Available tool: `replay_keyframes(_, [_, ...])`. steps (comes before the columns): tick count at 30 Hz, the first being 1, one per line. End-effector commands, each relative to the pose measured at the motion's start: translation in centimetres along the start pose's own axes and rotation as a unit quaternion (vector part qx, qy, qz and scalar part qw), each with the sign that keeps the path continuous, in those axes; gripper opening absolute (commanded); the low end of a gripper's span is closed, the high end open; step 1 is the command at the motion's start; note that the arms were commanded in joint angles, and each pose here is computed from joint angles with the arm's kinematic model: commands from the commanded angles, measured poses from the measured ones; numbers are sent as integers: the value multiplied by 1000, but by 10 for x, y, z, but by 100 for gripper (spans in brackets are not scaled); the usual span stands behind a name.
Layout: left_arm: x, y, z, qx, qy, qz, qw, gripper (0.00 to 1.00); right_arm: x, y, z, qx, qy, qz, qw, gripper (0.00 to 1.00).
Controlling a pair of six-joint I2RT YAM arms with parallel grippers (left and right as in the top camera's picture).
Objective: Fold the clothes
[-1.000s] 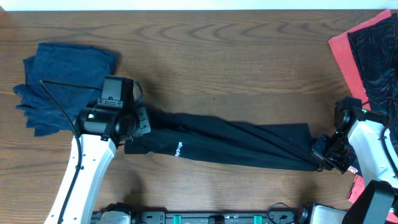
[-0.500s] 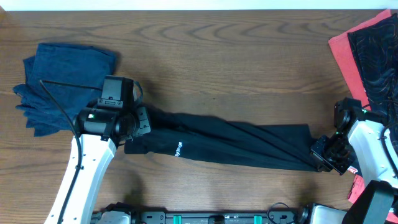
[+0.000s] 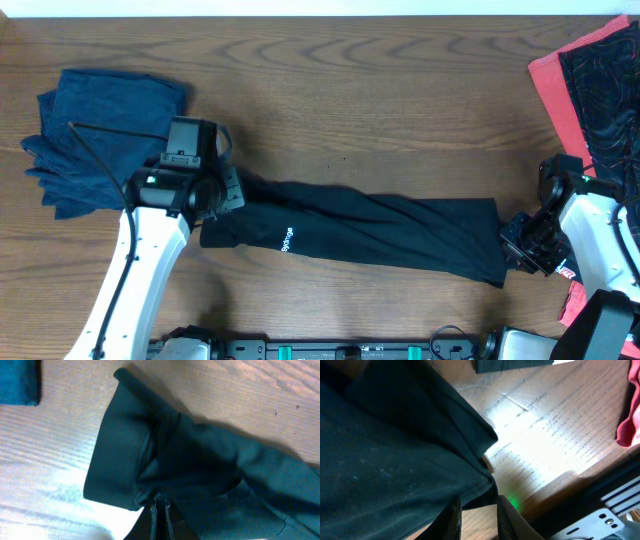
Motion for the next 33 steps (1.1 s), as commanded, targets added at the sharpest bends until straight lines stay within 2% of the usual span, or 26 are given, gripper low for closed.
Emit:
replay_keyframes(1, [-7, -9, -5, -3, 4, 22, 1000, 6, 4, 1, -4, -7, -13, -6, 1000, 22])
replay_keyframes(6, [-16, -29, -14, -8, 3, 77, 997, 6, 4, 2, -5, -7, -15, -7, 1000, 22])
replay_keyframes(14, [-41, -65, -12, -58, 8, 96, 994, 6, 4, 3, -7, -7, -19, -10, 1000, 22])
replay_keyframes(19, [-76, -92, 3, -98, 40, 98, 990, 7, 4, 3, -7, -2, -19, -10, 1000, 22])
replay_keyframes(21, [-89, -98, 11, -109, 55, 94, 988, 14, 4, 3, -7, 0, -19, -10, 1000, 22])
replay_keyframes(23, [-103, -99, 19, -116, 75, 85, 987, 16, 4, 3, -7, 1, -19, -10, 1000, 22])
replay_keyframes(27, [-127, -96, 29, -118, 103, 64, 986, 17, 4, 2, -6, 1, -17, -8, 1000, 22])
replay_keyframes(33, [-144, -93, 30, -117, 108, 53, 986, 17, 4, -2, -4, 1, -13, 3, 1000, 23])
Point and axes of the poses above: each gripper's point midway between its finger pads, its own x axis back along the fingers, its own y axis along the line the jaws close on, z = x × y, the point moved 3 cm from there along x, back along the fingers, and after that the axes turned 3 degrees about x, right-handed, at the moved point
